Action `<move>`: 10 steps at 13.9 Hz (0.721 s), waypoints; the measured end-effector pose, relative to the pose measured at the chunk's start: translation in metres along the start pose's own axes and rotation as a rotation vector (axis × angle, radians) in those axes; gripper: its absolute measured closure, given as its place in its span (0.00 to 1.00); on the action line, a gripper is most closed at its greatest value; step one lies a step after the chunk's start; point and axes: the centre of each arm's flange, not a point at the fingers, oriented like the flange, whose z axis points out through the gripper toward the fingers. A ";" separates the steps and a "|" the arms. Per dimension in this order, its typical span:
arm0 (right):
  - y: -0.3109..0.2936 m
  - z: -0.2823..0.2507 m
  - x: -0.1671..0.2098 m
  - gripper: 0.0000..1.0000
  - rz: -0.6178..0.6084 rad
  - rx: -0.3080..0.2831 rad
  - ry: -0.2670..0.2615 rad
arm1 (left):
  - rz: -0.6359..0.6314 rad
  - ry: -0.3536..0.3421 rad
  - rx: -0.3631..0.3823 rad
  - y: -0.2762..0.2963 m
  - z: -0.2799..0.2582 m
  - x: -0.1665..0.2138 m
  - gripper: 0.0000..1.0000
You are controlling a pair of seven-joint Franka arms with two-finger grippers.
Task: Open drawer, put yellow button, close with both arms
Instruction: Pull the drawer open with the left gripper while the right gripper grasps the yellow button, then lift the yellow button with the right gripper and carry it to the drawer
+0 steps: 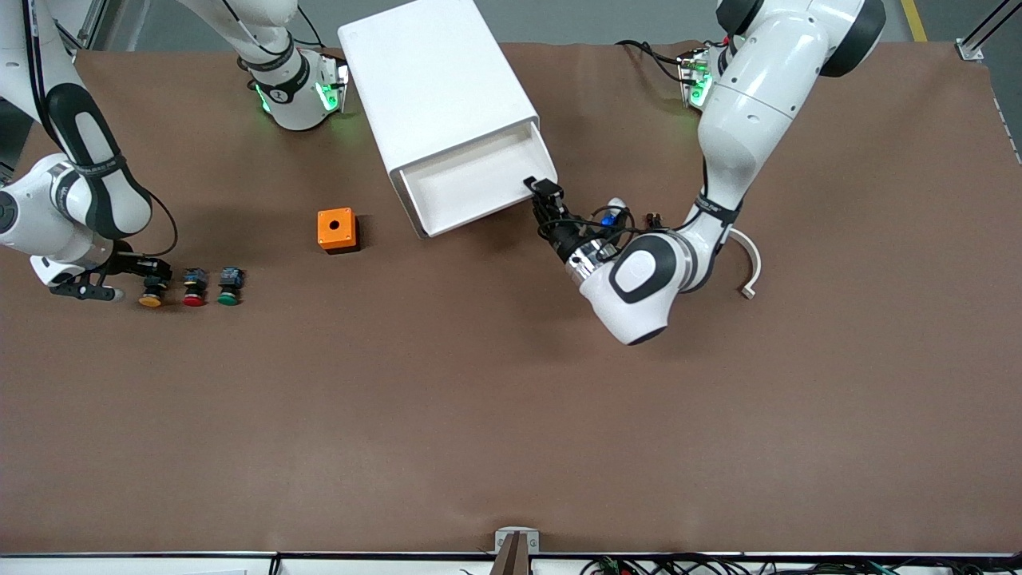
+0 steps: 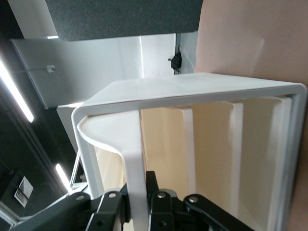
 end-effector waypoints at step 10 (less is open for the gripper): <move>-0.130 -0.192 0.029 0.58 0.130 0.099 -0.127 | 0.005 -0.075 -0.031 0.005 -0.040 0.013 0.70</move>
